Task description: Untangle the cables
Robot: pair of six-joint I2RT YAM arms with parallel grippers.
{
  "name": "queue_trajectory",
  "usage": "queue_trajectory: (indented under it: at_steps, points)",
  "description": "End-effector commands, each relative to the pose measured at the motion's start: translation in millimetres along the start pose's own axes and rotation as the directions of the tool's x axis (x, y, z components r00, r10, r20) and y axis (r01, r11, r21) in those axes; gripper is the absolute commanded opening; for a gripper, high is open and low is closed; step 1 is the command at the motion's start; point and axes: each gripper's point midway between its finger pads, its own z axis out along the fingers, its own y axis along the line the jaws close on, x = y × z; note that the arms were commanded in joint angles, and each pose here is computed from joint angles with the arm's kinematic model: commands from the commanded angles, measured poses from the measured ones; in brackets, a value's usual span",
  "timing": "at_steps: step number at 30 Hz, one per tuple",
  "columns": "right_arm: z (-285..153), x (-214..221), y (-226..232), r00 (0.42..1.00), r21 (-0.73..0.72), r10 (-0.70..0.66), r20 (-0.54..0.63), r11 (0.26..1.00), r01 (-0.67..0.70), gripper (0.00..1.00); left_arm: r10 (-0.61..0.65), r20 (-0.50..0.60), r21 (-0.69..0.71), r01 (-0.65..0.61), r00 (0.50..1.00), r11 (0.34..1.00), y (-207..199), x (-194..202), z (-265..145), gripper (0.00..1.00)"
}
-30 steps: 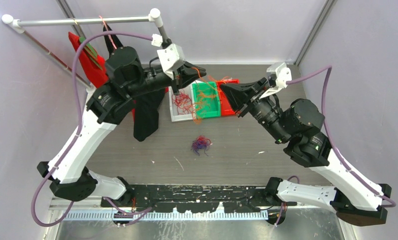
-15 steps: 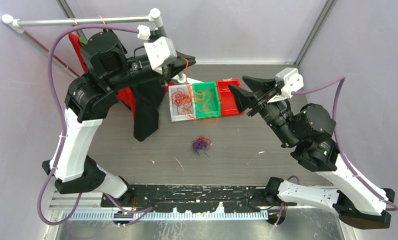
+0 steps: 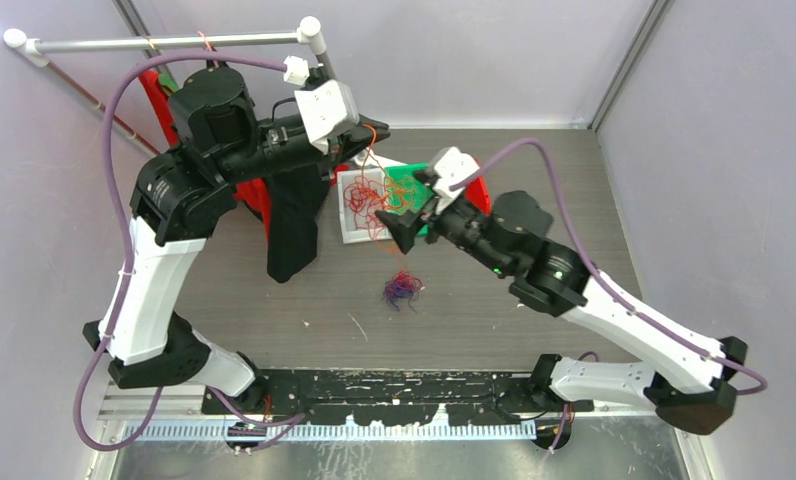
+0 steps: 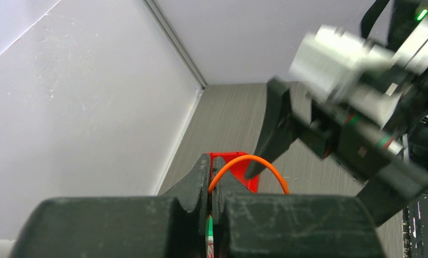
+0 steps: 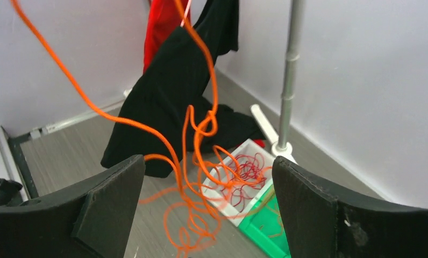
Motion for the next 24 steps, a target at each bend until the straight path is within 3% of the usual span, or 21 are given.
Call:
queue_trajectory:
  at_steps: [1, 10, 18, 24]
  points:
    - [19.8, -11.5, 13.8, 0.997, -0.052, 0.028, 0.074, 0.998, -0.024, 0.93, 0.033, 0.06, -0.004, -0.033, 0.998, 0.999, -2.9, -22.4, -20.1, 0.0]
    - [44.3, -5.5, -2.1, 0.996, 0.031, 0.013, 0.093, 0.999, -0.016, 0.92, -0.023, 0.062, 0.107, 0.017, 0.998, 0.994, -30.7, -25.7, -35.9, 0.0]
    - [-8.8, -12.1, 33.2, 0.998, -0.27, 0.047, 0.03, 0.962, -0.038, 0.92, 0.053, 0.038, 0.079, -0.056, 0.998, 0.995, -26.9, -18.5, -41.6, 0.0]
    - [-57.9, -39.5, 45.2, 0.999, -0.389, 0.008, 0.047, 0.921, 0.011, 0.93, 0.056, 0.041, 0.073, -0.059, 0.998, 0.996, -25.6, -18.0, -40.2, 0.0]
